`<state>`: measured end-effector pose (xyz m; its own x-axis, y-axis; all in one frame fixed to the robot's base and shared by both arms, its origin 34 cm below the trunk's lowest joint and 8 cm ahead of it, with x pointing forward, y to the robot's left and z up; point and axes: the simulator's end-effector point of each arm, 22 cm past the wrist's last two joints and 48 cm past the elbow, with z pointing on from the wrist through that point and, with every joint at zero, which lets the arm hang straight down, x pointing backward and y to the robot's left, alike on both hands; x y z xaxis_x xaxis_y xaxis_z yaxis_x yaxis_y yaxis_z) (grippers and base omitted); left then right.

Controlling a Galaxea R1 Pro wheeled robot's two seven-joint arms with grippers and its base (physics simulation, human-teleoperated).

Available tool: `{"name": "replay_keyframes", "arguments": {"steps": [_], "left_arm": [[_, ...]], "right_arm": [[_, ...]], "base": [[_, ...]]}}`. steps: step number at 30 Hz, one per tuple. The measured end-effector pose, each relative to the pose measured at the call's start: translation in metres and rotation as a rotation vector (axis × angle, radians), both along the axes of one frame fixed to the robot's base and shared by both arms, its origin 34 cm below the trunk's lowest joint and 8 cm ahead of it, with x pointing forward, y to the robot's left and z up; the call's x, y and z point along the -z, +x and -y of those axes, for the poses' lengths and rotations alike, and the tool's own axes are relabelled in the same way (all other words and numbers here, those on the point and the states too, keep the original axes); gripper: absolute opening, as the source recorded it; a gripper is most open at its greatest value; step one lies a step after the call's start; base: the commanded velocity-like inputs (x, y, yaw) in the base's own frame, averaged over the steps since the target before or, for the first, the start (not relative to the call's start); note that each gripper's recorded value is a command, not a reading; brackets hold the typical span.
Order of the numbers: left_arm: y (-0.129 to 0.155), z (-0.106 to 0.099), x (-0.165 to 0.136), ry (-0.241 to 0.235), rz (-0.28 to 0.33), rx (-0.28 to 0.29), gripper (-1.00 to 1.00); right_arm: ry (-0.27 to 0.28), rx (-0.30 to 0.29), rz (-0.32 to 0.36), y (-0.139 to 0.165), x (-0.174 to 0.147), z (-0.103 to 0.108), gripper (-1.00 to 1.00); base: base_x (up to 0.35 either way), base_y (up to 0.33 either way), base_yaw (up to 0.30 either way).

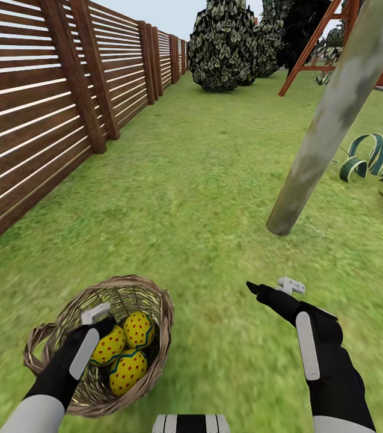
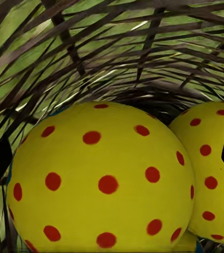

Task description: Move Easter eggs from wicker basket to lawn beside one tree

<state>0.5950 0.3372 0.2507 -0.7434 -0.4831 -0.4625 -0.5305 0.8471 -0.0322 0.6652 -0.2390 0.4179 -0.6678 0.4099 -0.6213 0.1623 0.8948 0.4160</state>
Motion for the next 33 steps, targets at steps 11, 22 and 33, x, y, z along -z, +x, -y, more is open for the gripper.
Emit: {"name": "replay_keyframes", "arguments": {"steps": [11, 22, 33], "left_arm": [[-0.024, 0.006, 0.026, -0.022, -0.072, -0.009, 1.0], [-0.023, 0.008, 0.026, -0.023, -0.063, -0.008, 1.0], [-0.024, 0.008, 0.029, -0.013, -0.067, 0.004, 1.0]], "right_arm": [[-0.001, 0.001, -0.011, -0.001, 0.007, 0.001, 1.0], [0.001, 0.0, -0.011, -0.001, 0.007, 0.0, 1.0], [0.0, 0.0, -0.019, -0.002, 0.012, 0.0, 1.0]], "base": [[0.0, 0.0, 0.0], [0.0, 0.0, 0.0], [0.0, 0.0, 0.0]]}}
